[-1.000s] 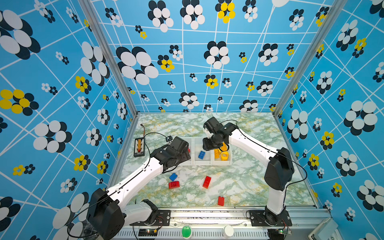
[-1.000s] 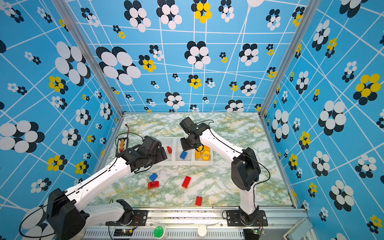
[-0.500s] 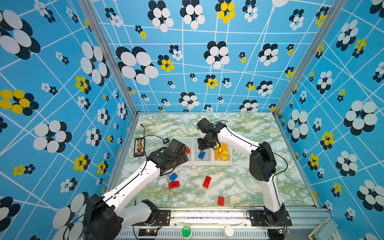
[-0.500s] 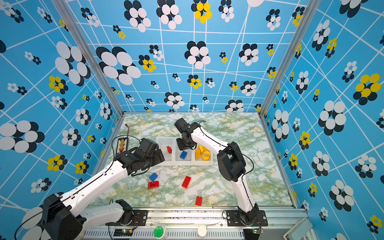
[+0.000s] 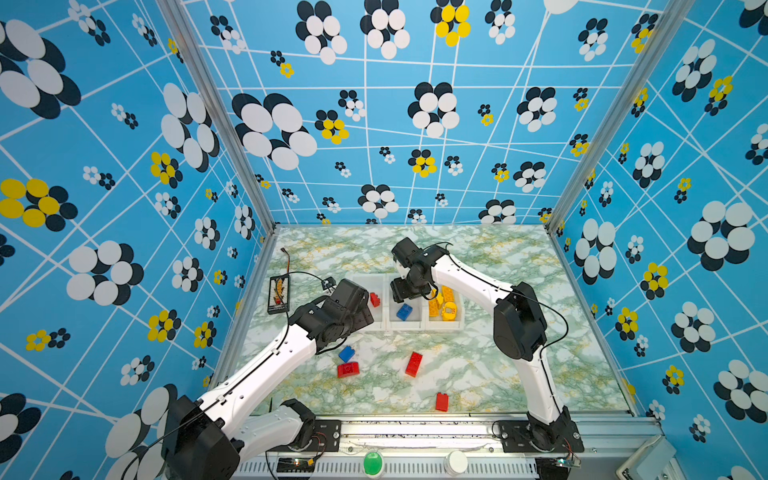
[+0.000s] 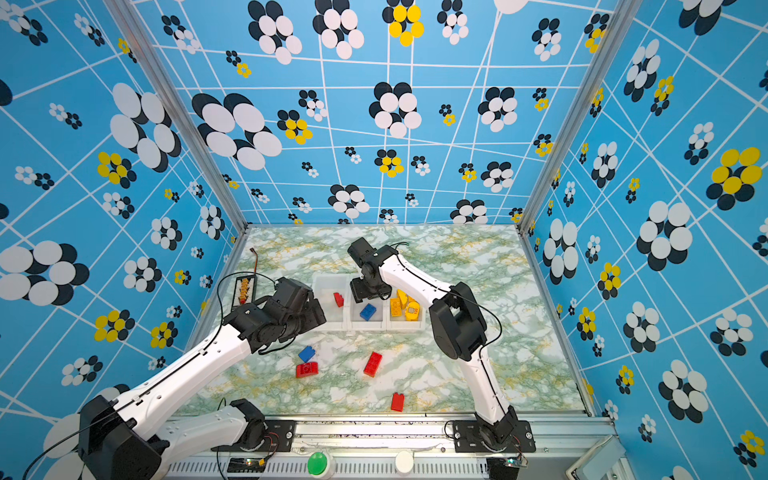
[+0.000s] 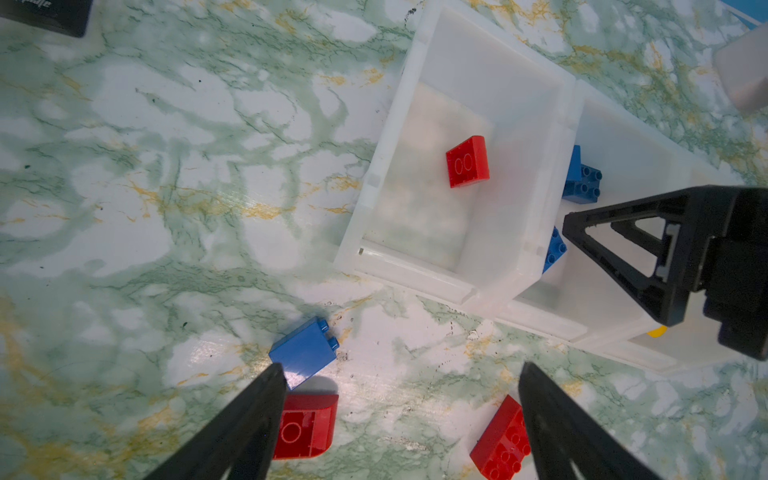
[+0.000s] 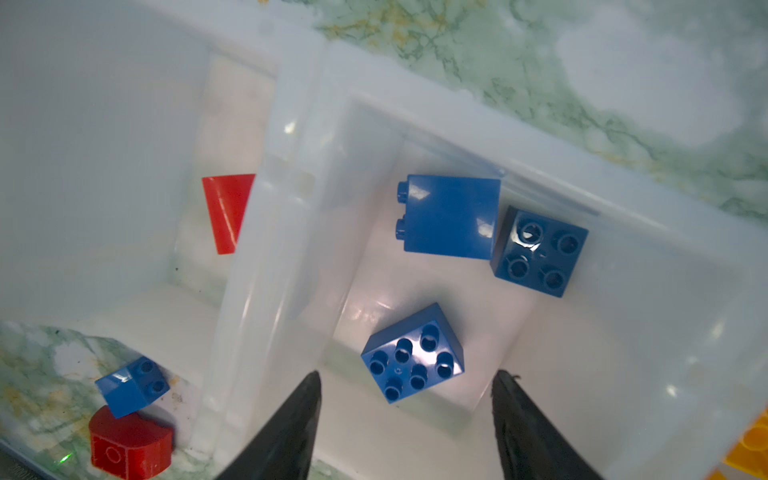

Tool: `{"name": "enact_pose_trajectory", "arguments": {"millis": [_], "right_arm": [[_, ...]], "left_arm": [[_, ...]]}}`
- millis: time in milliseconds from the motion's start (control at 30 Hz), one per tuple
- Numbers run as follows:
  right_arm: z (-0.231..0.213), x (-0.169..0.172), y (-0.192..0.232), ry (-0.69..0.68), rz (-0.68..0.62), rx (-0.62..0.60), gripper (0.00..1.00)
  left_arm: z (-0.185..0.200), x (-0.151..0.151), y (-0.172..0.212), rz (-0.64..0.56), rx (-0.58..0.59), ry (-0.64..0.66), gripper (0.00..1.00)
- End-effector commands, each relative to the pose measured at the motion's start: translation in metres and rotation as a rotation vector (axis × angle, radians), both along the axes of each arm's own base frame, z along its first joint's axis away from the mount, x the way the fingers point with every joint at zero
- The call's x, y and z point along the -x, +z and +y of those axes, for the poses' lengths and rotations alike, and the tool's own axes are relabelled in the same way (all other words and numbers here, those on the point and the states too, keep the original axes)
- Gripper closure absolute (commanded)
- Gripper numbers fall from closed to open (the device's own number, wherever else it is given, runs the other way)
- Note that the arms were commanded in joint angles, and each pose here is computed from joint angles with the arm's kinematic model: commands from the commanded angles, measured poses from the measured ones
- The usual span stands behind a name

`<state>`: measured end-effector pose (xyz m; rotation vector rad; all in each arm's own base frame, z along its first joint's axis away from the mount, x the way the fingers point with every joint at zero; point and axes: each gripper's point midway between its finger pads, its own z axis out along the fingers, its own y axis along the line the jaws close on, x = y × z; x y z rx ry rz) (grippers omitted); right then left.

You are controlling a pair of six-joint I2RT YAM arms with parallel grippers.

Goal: Sort the legos into containers by color
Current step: 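Raise the right gripper while the left gripper lowers to the small blue brick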

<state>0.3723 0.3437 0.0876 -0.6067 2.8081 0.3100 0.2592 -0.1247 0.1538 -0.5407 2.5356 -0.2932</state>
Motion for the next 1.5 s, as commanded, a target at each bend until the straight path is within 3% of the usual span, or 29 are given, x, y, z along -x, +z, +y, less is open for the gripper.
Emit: {"name": "enact_pose_trajectory", "arguments": {"millis": [0,567,933,1467], "right_arm": [[-0.002,0.004,0.012,0.014,-0.006,0.004,0.33],[-0.019,0.023,0.061,0.015,-0.062,-0.043,0.26],[-0.048,0.049,0.09,-0.011,-0.09,-0.052,0.22],[-0.098,0.089,0.087,-0.079,-0.052,-0.02,0.17]], "left_arm": [[0.011,0.007,-0.005,0.02,-0.029,0.028,0.11],[0.022,0.026,-0.019,0.088,-0.04,0.075,0.11],[0.028,0.041,-0.053,0.196,-0.024,0.181,0.12],[0.031,0.046,-0.101,0.254,0.055,0.314,0.21]]}}
